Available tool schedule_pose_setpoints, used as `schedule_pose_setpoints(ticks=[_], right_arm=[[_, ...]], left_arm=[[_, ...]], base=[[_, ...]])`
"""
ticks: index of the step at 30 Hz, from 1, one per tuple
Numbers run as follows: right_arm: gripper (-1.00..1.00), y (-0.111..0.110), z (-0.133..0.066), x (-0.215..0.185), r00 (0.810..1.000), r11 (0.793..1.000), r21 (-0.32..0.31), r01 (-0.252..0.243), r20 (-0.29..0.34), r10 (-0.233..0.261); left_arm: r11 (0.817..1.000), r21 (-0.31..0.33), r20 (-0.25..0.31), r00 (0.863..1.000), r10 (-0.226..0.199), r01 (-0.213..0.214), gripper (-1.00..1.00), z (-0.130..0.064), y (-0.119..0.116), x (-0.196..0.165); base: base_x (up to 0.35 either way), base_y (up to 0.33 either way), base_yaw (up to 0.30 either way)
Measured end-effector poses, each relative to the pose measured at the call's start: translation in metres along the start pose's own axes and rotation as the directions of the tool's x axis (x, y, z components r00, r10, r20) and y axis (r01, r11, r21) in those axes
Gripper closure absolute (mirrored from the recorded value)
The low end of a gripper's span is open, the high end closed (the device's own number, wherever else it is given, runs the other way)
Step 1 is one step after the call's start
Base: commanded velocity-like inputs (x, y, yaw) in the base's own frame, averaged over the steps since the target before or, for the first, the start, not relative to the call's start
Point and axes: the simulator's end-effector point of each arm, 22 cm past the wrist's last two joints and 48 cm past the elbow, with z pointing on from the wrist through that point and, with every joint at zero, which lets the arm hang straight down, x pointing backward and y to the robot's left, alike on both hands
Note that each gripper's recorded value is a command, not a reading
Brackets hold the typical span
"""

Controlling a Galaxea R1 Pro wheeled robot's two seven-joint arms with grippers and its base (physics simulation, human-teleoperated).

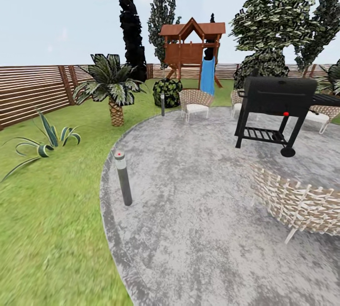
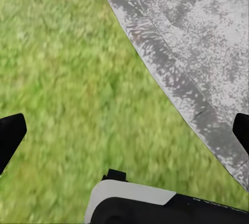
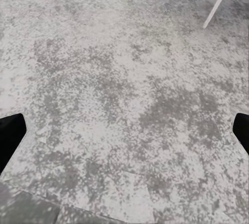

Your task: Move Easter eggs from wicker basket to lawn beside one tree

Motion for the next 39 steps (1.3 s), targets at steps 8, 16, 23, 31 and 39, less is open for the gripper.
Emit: schedule_pose_setpoints(ticks=[8, 16, 23, 31, 39], right_arm=[[-1.00, 0.0006, -0.0001, 0.0002, 1.000, 1.000, -0.002, 0.001, 0.000, -0.001], [-1.00, 0.0002, -0.0002, 0.0002, 1.000, 1.000, 0.000, 0.001, 0.000, -0.001], [-1.00, 0.0002, -0.0002, 0.0002, 1.000, 1.000, 0.000, 0.001, 0.000, -0.001], [-1.00, 0.0002, -0.0002, 0.0002, 1.000, 1.000, -0.001, 0.001, 0.000, -0.001], [-1.00, 0.0002, -0.0002, 0.0002, 1.000, 1.000, -0.001, 0.001, 0.000, -0.001]], left_arm=[[1.000, -0.003, 0.006, 1.000, 0.006, -0.005, -1.00, 0.0004, 0.0047, -0.0020], [1.000, -0.001, 0.007, 1.000, 0.007, -0.007, -1.00, 0.0004, 0.0039, -0.0022], [1.000, 0.000, 0.005, 1.000, 0.007, -0.007, -1.00, 0.0003, 0.0037, -0.0018], [1.000, 0.000, 0.005, 1.000, 0.008, -0.008, -1.00, 0.0005, 0.0035, -0.0021], [1.000, -0.002, 0.005, 1.000, 0.006, -0.006, -1.00, 0.0004, 0.0040, -0.0018]], base=[[0.318, 0.133, 0.000], [0.331, 0.013, 0.000], [0.332, 0.001, 0.000], [0.332, 0.000, 0.000], [0.332, 0.000, 0.000]])
